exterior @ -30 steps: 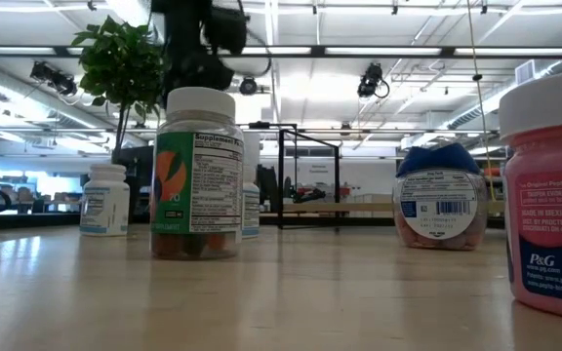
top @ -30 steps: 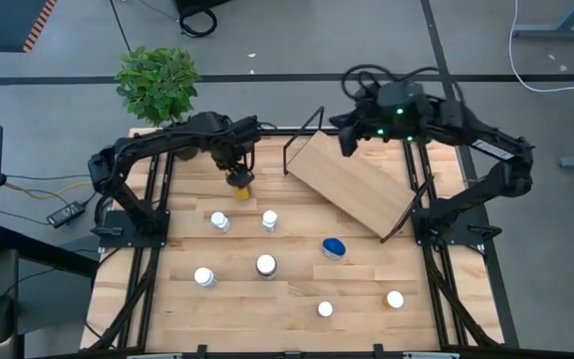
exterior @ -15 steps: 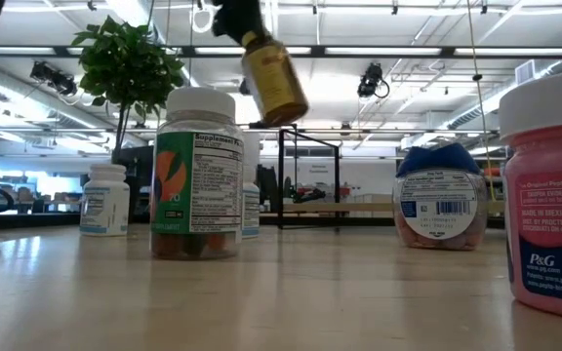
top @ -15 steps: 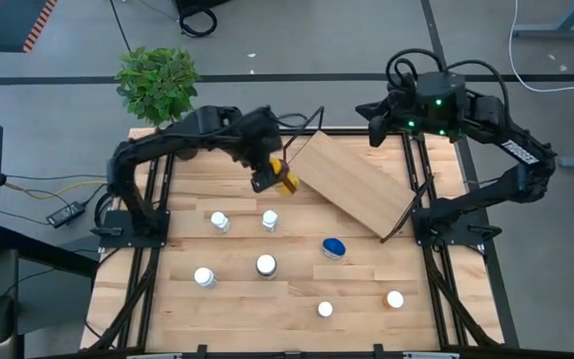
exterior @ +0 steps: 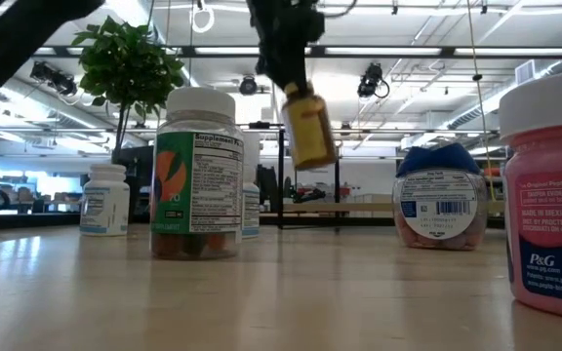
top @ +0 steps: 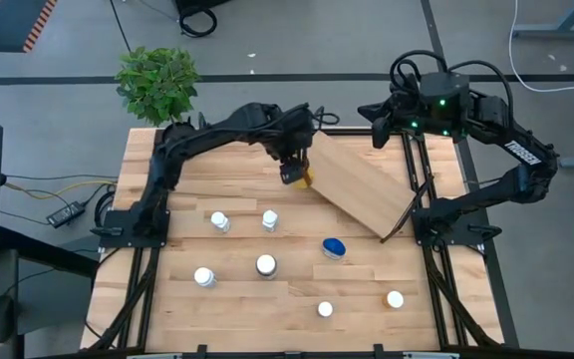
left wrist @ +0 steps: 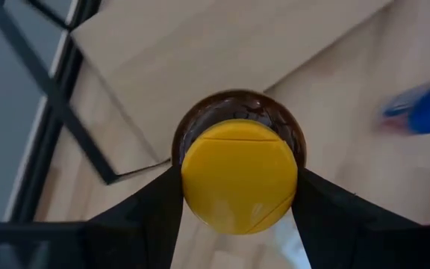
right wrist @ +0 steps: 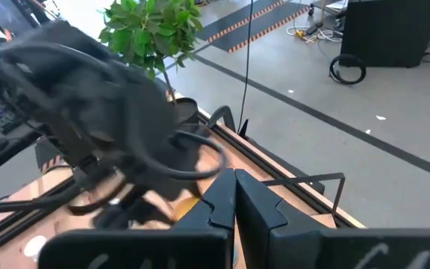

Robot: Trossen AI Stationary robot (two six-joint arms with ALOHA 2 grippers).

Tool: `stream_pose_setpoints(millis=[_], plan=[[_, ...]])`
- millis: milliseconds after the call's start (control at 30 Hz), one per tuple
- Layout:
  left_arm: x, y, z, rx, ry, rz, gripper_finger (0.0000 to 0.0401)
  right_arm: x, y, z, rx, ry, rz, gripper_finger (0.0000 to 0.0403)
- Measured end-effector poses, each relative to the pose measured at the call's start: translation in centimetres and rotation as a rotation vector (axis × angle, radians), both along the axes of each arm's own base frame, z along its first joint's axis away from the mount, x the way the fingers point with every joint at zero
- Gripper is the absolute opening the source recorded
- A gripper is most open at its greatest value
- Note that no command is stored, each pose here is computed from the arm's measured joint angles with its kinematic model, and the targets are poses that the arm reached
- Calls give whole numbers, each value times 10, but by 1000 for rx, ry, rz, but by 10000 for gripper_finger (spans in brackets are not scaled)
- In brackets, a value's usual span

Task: Pick and place medicine bottles onto shelf by color
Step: Put the yellow medicine bottle on the shelf

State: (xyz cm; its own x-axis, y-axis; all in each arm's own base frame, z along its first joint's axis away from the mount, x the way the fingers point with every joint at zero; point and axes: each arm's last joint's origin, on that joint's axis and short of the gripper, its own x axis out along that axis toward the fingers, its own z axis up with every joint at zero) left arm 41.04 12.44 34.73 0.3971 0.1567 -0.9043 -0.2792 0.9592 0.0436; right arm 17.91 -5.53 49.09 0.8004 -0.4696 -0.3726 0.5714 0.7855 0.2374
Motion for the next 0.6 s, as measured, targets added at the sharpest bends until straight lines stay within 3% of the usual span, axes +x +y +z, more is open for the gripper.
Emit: stream_pose_setpoints(millis=[167, 467, 600], plan=[[8, 15, -21, 43, 64, 8, 230, 0, 0, 0, -29, 23, 21, 12], [20, 20, -17, 113, -49, -47, 225, -1, 1, -2, -34, 51, 41, 12], [22, 22, -21, 131, -32, -92, 231, -1, 1, -4, -29, 65, 41, 12]])
